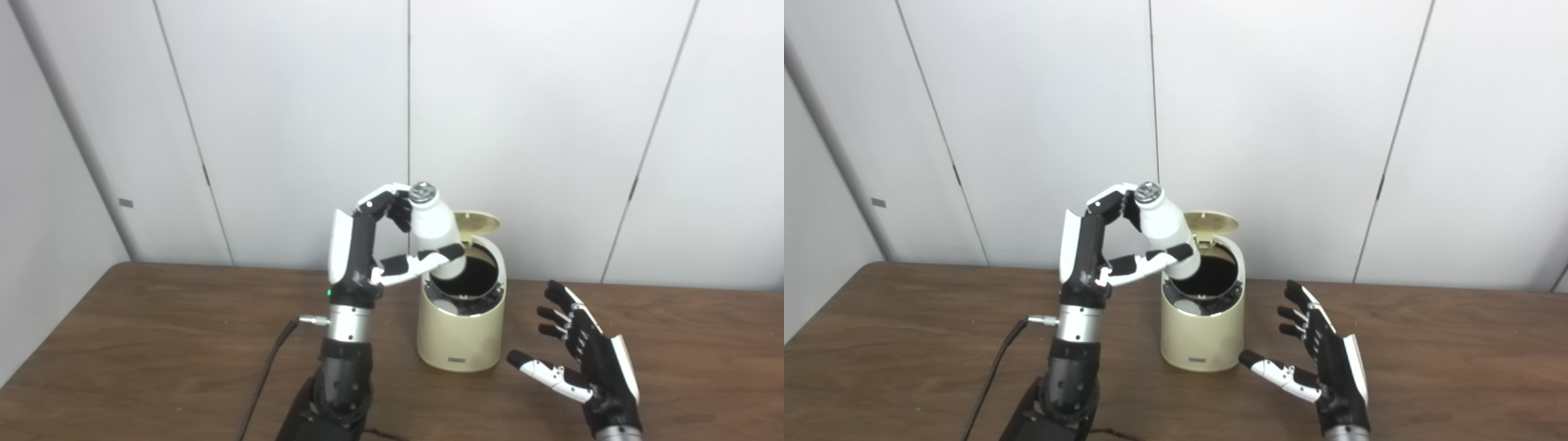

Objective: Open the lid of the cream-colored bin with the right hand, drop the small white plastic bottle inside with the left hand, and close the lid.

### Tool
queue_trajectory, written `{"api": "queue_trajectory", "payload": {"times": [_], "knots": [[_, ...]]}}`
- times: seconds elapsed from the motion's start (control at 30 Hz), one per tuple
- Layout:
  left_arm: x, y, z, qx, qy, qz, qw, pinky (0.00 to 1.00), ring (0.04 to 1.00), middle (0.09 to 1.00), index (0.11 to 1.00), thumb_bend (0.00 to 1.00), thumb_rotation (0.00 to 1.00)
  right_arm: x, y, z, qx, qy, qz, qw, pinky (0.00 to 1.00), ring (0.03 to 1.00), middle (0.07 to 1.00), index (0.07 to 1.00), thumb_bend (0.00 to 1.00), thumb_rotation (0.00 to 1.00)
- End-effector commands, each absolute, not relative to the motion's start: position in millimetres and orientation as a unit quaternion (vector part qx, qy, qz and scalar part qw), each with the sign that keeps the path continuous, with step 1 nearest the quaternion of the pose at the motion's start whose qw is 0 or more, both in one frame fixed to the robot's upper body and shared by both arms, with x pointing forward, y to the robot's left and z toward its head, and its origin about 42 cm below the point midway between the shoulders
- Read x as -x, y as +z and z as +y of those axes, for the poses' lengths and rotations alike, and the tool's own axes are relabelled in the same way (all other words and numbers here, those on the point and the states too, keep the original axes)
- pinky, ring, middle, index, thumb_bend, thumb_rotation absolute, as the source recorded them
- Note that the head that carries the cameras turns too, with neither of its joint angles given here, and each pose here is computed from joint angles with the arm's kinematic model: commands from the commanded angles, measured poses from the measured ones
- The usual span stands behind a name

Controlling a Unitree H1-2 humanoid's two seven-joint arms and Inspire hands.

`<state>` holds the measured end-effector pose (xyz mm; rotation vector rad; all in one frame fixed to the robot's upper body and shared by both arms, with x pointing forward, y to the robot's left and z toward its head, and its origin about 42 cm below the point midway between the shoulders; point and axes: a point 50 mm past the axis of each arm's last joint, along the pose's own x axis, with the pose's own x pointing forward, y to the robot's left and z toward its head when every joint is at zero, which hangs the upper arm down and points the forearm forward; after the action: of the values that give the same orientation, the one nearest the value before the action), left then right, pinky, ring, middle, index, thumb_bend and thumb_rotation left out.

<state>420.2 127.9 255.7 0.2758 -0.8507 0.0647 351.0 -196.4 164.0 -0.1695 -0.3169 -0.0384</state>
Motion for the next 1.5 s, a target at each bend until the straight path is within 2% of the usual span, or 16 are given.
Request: {"api": "queue_trajectory", "payload": {"times": [0.0,0.2,0.77,1.23,1.47], "knots": [[-426,276,123,-0.126,0.039,-0.448,0.884,0.37,0.424,0.484,0.51,0.48,0.0,-359,186,-190,0.079,-0.02,-0.215,0.973,0.73,0.792,0.876,0.86,0.76,0.23],[-431,263,114,-0.137,0.049,-0.444,0.884,0.36,0.418,0.47,0.514,0.48,0.0,-358,186,-188,0.083,-0.022,-0.215,0.973,0.7,0.793,0.873,0.86,0.77,0.28],[-447,239,99,-0.18,0.069,-0.476,0.858,0.35,0.406,0.469,0.517,0.48,0.0,-353,190,-182,0.074,-0.019,-0.214,0.974,0.71,0.792,0.86,0.854,0.77,0.29],[-453,240,94,-0.179,0.083,-0.489,0.849,0.36,0.412,0.475,0.514,0.48,0.0,-349,190,-179,0.083,-0.016,-0.209,0.974,0.71,0.799,0.864,0.853,0.77,0.29],[-455,226,94,-0.192,0.073,-0.466,0.86,0.35,0.412,0.484,0.514,0.48,0.0,-346,194,-179,0.081,-0.014,-0.211,0.974,0.72,0.812,0.872,0.856,0.77,0.29]]}}
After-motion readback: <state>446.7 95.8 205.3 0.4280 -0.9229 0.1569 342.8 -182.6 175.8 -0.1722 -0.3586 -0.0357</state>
